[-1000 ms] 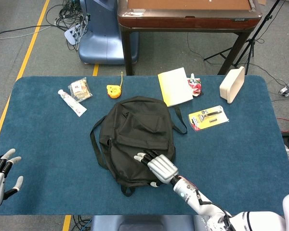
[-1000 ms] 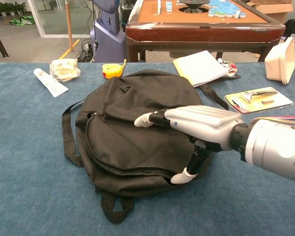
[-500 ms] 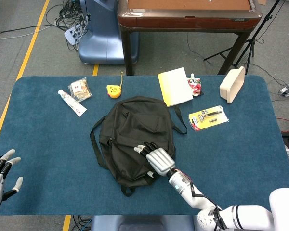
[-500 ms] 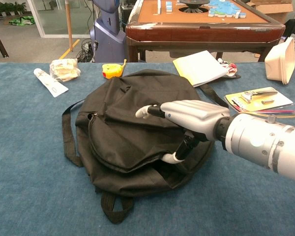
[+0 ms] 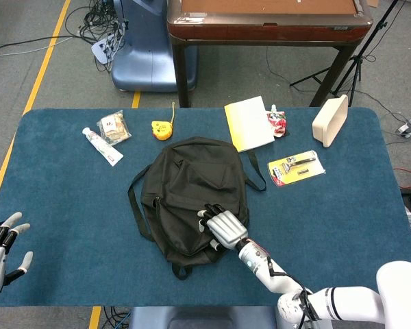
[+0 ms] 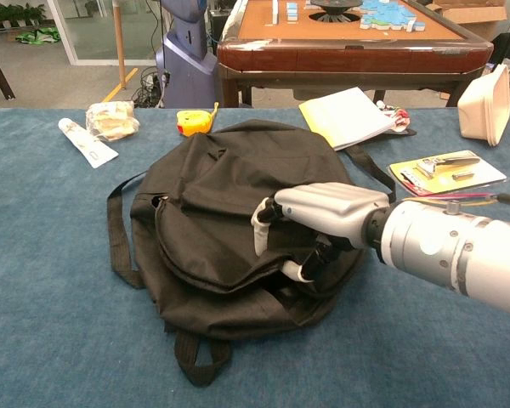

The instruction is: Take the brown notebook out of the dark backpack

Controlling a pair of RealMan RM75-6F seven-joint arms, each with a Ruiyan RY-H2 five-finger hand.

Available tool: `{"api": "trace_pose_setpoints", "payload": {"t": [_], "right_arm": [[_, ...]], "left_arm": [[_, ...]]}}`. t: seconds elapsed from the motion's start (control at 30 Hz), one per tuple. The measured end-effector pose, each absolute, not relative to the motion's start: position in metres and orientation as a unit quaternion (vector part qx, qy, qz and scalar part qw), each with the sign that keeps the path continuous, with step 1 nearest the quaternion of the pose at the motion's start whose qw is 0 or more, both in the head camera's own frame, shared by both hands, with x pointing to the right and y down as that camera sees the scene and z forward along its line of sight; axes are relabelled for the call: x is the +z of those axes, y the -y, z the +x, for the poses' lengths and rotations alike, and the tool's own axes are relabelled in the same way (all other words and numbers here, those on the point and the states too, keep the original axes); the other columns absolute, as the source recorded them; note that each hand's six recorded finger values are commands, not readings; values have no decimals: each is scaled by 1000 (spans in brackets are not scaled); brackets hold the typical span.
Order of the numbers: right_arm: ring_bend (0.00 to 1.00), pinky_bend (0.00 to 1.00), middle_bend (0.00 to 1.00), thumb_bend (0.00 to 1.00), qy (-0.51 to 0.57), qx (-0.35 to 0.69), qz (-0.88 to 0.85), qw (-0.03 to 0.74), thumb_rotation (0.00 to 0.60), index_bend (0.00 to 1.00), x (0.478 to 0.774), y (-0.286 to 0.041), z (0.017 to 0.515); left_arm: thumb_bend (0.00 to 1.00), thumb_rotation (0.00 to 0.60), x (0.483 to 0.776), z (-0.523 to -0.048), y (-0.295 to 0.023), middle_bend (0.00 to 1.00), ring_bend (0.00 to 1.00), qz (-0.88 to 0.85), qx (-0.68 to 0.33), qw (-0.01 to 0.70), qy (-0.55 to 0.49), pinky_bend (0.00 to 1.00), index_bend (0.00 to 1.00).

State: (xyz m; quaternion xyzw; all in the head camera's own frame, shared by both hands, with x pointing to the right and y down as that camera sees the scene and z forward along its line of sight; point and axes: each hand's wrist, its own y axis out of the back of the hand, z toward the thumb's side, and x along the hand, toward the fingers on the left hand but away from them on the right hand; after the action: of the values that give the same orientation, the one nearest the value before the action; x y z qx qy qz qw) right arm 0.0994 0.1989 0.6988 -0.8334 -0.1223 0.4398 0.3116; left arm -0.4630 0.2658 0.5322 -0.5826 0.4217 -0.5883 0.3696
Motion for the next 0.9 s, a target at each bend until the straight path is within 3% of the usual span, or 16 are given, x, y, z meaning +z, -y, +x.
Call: {"api": "trace_pose_setpoints", "payload": {"t": [0.17,0.27,0.63,0.9], "right_arm": [[29,113,247,713,110,446,-828,320,600,630,703,-200,97],[48,114,283,758,121,443,-829,320,600,679,701,-196,94],[76,114,295,792,229,422,-821,307,600,683,670,-152,83],[83,114,295,792,262,431,-808,306,600,683,659,-133,78]], "left_arm": [[307,600,530,-462,-263,157,156,-585,-584,375,-421,169,267],[307,600,529,-460,-258,157,156,-590,-577,378,-420,169,269],[308,600,523,-426,-226,202,185,-663,-478,398,-416,174,342],[307,600,519,-369,-201,358,328,-754,-342,402,-390,340,435]]}}
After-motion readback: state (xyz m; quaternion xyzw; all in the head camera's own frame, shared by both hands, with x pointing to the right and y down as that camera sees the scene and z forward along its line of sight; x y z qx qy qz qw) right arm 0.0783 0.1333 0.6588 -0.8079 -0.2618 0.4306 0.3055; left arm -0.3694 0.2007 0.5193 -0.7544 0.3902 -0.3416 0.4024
